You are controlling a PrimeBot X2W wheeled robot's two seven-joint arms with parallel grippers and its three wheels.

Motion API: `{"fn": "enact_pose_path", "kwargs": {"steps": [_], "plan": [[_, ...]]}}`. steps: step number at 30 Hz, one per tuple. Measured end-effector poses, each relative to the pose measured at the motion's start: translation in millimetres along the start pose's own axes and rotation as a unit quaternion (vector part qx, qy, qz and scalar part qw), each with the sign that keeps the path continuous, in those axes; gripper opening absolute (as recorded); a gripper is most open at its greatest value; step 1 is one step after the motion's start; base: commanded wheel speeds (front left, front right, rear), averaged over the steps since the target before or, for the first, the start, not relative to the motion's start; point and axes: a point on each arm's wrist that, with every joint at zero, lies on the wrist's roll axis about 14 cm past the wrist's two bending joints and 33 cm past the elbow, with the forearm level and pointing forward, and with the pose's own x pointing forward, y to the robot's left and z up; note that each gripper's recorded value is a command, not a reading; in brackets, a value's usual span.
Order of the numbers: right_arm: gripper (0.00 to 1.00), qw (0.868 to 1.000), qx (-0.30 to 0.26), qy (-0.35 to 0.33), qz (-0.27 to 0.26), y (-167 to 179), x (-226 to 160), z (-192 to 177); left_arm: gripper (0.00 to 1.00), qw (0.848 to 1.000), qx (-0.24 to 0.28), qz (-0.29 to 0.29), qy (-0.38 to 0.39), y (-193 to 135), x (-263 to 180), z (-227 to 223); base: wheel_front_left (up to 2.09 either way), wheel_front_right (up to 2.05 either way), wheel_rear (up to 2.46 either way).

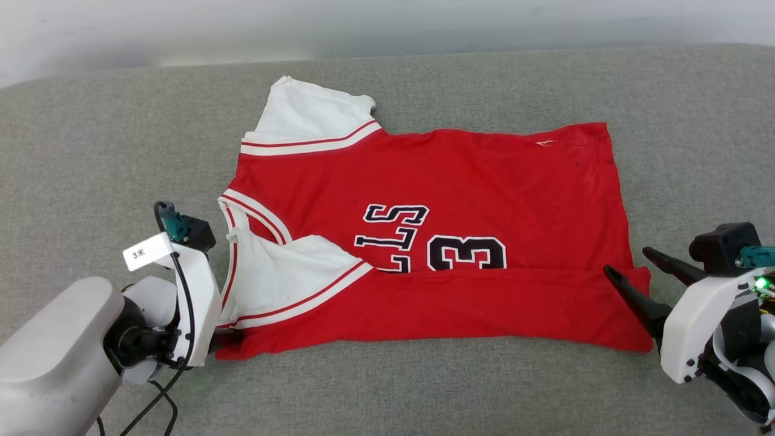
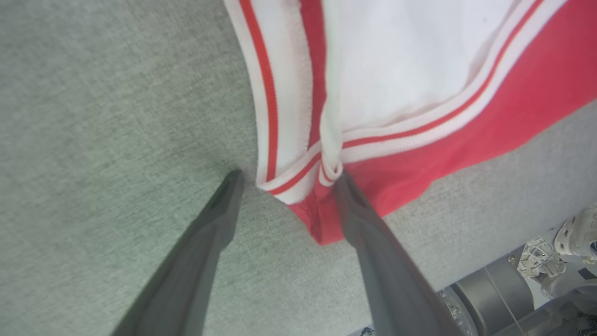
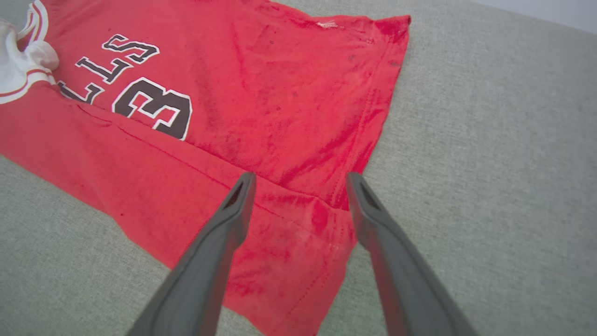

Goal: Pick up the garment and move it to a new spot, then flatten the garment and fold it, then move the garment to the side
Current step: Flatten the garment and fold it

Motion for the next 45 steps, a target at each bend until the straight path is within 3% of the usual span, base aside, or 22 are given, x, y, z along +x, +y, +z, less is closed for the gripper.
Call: {"fn": "enact_pose_path", "kwargs": {"steps": [2,3,4,12,16,21,25,38,43,44,45], "plan": [[1.00,1.000,0.001,0.001,-0.001,-1,0,-1,1.00,1.000,-0.004,-0.005,-0.001,-1,3,0,0.00,0.00,0.00],[1.00,1.000,-0.001,0.000,0.000,0,1,0,0.40,1.000,0.000,-0.004,-0.003,-2,3,0,0.00,0.00,0.00],[1.00,1.000,-0.007,-0.005,0.000,-1,1,5,0.00,1.000,0.004,-0.005,-0.004,-2,4,1,0.00,0.00,0.00],[1.00,0.996,-0.089,-0.010,-0.007,-14,-10,47,0.00,0.999,0.031,0.004,-0.044,-9,-8,7,0.00,0.00,0.00],[1.00,0.992,-0.115,0.047,0.001,-16,-19,49,0.00,0.997,0.038,0.009,-0.070,-8,-20,11,0.00,0.00,0.00],[1.00,0.980,-0.103,0.167,0.018,-17,-30,24,0.00,0.994,0.053,0.020,-0.095,-5,-32,16,0.00,0.00,0.00],[1.00,0.971,-0.090,0.221,0.020,-21,-29,9,0.00,0.993,0.056,0.016,-0.104,-8,-33,18,0.00,0.00,0.00],[1.00,0.949,-0.024,0.311,0.055,5,10,-73,0.00,0.993,0.055,0.010,-0.101,-6,-22,18,0.00,0.00,0.00],[1.00,0.948,-0.021,0.313,0.057,7,13,-83,0.00,0.993,0.052,0.010,-0.104,-6,-21,18,0.00,0.00,0.00],[0.68,0.949,-0.021,0.309,0.056,7,13,-83,0.00,0.993,0.052,0.010,-0.105,-6,-22,18,0.00,0.00,0.00],[0.00,0.951,-0.021,0.303,0.056,7,12,-82,0.00,0.993,0.051,0.010,-0.107,-7,-22,17,0.00,0.00,0.00]]}}
